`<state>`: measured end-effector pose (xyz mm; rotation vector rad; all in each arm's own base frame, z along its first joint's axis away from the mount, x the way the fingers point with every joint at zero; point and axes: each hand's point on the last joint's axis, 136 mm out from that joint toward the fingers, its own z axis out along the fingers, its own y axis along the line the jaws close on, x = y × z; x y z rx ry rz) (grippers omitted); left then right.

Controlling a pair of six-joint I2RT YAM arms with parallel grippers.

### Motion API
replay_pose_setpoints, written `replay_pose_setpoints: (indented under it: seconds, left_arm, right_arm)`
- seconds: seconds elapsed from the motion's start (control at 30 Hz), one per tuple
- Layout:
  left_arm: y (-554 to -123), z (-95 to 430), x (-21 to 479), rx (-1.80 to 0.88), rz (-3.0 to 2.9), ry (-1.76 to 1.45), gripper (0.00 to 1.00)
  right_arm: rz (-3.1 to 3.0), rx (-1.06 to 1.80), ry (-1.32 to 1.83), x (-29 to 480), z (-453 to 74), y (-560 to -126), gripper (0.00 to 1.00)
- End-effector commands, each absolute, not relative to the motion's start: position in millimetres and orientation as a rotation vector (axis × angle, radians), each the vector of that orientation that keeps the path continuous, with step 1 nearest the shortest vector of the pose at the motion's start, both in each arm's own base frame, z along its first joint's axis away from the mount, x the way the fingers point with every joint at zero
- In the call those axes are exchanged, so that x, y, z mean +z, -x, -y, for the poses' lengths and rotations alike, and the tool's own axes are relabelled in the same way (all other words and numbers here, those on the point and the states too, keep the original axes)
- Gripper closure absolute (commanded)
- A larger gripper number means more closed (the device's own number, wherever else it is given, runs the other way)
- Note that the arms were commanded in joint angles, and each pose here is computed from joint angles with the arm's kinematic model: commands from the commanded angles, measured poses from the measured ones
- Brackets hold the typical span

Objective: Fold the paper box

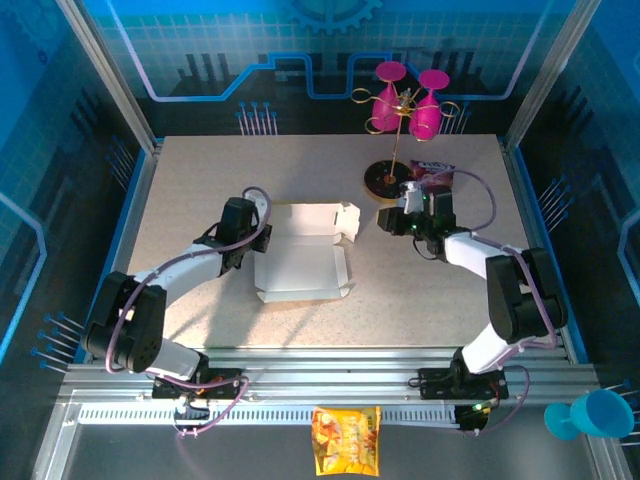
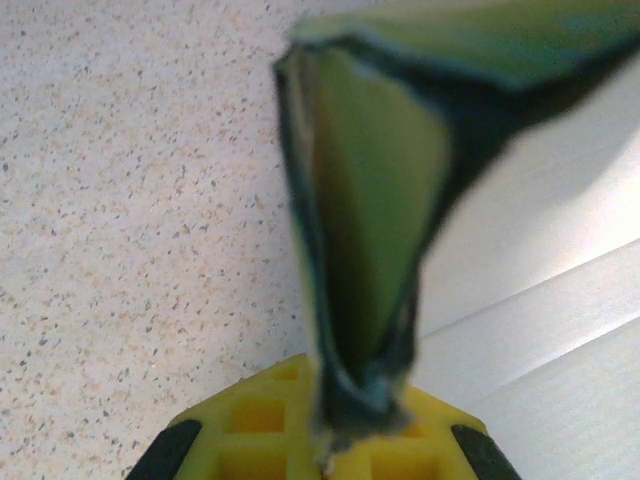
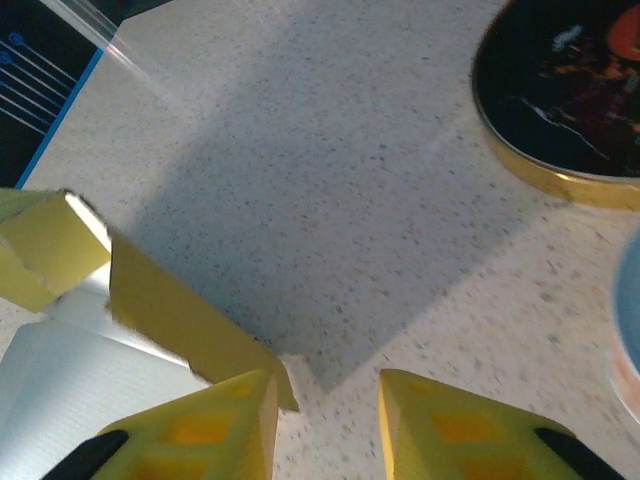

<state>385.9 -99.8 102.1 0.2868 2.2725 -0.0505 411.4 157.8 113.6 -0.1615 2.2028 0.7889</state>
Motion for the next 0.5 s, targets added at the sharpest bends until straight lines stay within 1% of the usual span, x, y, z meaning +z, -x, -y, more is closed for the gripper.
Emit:
replay_pose_setpoints:
  seconds: [0.0, 0.23, 0.47]
  left_arm:
    - [-394.3, 99.5, 126.2, -0.088, -2.156, -0.315, 1.0]
    - [-400.5, 99.5, 124.8, -0.146, -2.162, -0.319, 1.0]
    - [-410.1, 101.4, 124.6, -0.245, -2.175, -0.317, 1.0]
  right_arm:
    - [-2.145, 0.796, 0.307, 132.3, -184.1, -427.4, 0.67]
    - [-2.206, 0.789, 0.506, 117.0, -222.3, -429.5, 0.66]
    - [-2.165, 0.812, 0.604, 111.3, -239.3, -423.6, 0.64]
